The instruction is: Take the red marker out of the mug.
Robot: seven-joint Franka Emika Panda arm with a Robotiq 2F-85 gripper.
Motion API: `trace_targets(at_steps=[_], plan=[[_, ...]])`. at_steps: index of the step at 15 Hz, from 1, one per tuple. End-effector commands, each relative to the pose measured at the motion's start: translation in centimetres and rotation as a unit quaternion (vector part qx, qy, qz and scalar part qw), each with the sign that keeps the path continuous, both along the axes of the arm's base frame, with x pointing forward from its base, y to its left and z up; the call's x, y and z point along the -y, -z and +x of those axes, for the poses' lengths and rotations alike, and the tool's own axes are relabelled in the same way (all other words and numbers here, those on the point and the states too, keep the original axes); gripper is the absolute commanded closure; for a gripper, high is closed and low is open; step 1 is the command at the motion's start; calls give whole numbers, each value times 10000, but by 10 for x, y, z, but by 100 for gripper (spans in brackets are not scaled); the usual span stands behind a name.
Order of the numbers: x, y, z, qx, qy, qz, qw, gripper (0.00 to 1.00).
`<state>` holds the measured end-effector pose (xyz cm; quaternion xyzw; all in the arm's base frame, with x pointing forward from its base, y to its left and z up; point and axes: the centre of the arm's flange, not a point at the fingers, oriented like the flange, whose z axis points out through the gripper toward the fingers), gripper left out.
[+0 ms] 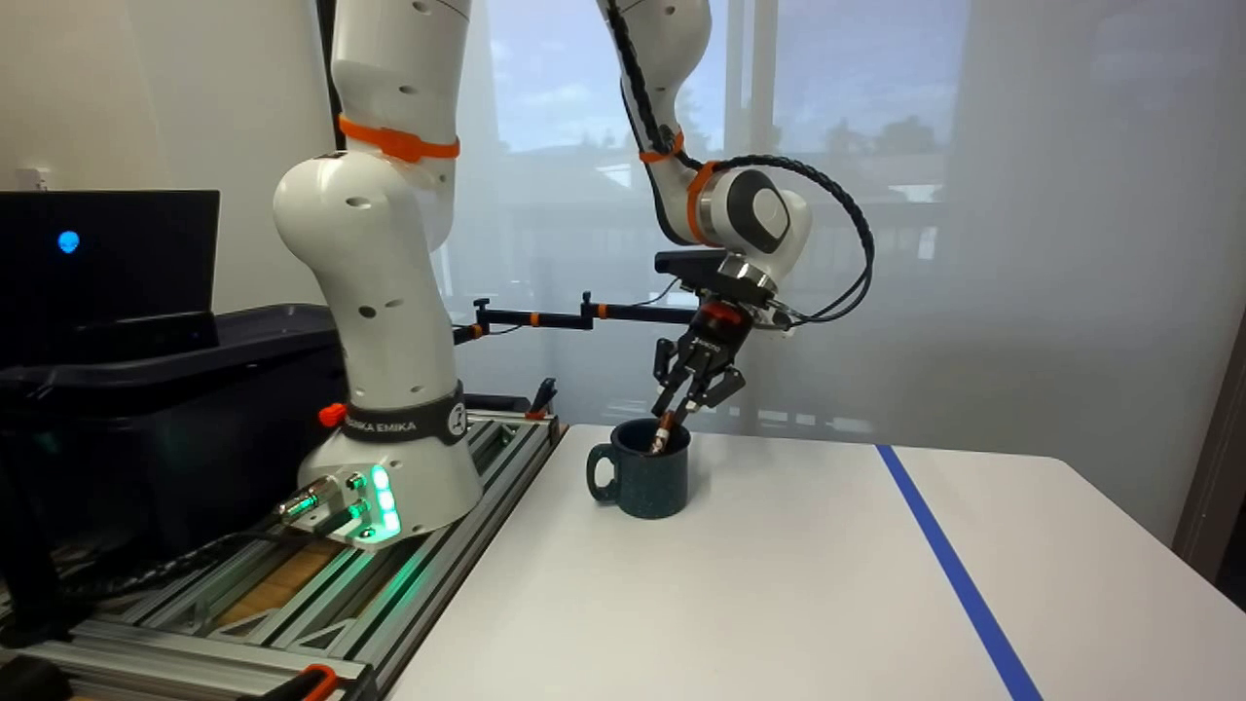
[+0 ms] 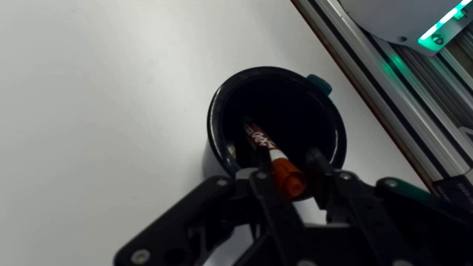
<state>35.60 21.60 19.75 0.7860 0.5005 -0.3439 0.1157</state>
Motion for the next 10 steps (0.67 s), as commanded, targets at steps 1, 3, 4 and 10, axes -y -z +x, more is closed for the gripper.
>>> trace_targets(at_steps=[1,3,4,10], plan=[[-13,0,2,105,-33,-150,9998,69],[-17,1,2,185,-11,-202,9996,67],[-19,1,2,218,-12,-228,9995,66],[-23,0,-1,252,-56,-280,9993,100]])
